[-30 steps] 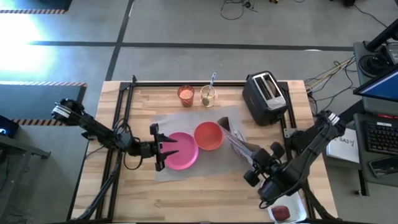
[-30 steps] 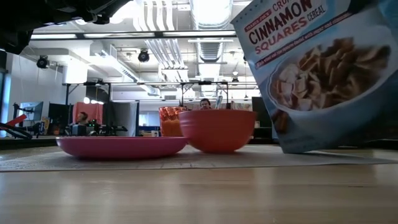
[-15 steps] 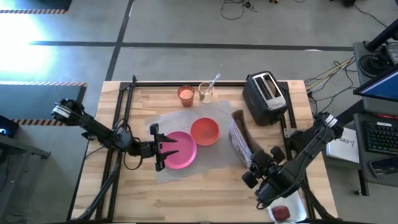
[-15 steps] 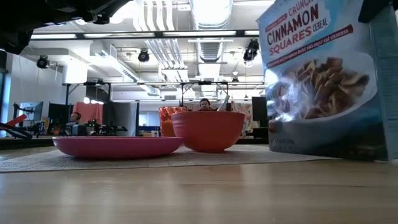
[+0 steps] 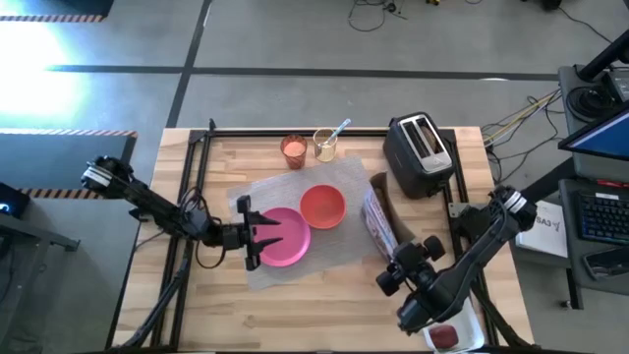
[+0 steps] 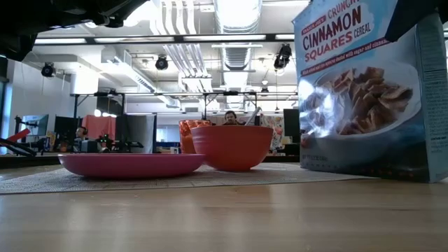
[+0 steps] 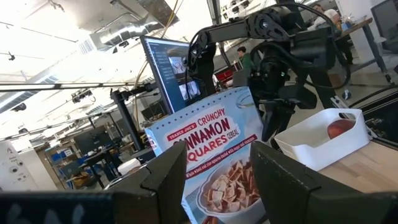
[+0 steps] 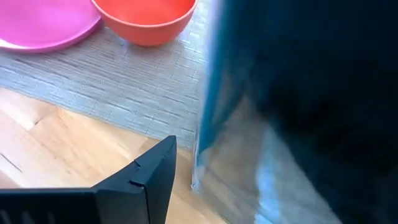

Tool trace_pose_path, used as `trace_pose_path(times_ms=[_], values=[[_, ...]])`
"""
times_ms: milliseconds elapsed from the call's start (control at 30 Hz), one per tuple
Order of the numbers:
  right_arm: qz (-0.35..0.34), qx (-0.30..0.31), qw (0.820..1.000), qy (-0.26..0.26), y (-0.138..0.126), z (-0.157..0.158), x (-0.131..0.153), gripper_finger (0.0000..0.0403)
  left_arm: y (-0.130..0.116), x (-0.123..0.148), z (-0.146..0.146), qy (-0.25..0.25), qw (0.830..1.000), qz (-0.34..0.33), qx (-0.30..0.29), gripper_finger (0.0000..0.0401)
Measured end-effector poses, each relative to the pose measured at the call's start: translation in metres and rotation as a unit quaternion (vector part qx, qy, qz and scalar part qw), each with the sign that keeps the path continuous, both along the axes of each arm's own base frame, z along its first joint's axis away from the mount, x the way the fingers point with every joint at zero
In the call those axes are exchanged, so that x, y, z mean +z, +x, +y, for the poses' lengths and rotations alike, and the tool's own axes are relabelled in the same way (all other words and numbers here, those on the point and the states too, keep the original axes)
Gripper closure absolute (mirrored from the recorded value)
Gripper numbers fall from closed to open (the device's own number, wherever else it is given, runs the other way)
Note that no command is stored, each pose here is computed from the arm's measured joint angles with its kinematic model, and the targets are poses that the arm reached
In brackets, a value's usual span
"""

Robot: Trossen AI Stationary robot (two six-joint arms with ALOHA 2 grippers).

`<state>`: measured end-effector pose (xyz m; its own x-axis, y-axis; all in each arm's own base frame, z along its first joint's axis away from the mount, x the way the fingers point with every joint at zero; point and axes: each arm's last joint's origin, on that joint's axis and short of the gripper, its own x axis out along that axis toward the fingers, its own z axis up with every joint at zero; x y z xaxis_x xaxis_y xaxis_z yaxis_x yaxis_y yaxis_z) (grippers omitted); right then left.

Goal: Arrange a breakfast setting
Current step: Pour the cereal from the cereal box into the orange bowl

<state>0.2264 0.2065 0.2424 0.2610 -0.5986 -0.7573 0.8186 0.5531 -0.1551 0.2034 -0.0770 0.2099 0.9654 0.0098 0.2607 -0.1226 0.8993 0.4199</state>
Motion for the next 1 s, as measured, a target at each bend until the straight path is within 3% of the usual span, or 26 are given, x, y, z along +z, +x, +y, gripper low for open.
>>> trace_pose_path(times_ms=[233,500,1000], values=[[-0.053,0.004,0.997,-0.050,-0.014,0.017,-0.010,0.0215,0.000,0.000,0.000,0.000,1.000,-0.001,0.000,0.0239],[-0.059,0.014,0.995,-0.074,-0.016,0.021,-0.021,0.0215,0.000,0.000,0.000,-0.001,1.000,-0.001,0.000,0.0239],[-0.098,0.019,0.995,-0.024,-0.028,0.004,0.017,0.0216,0.000,0.000,0.000,-0.001,1.000,-0.001,0.000,0.0239]])
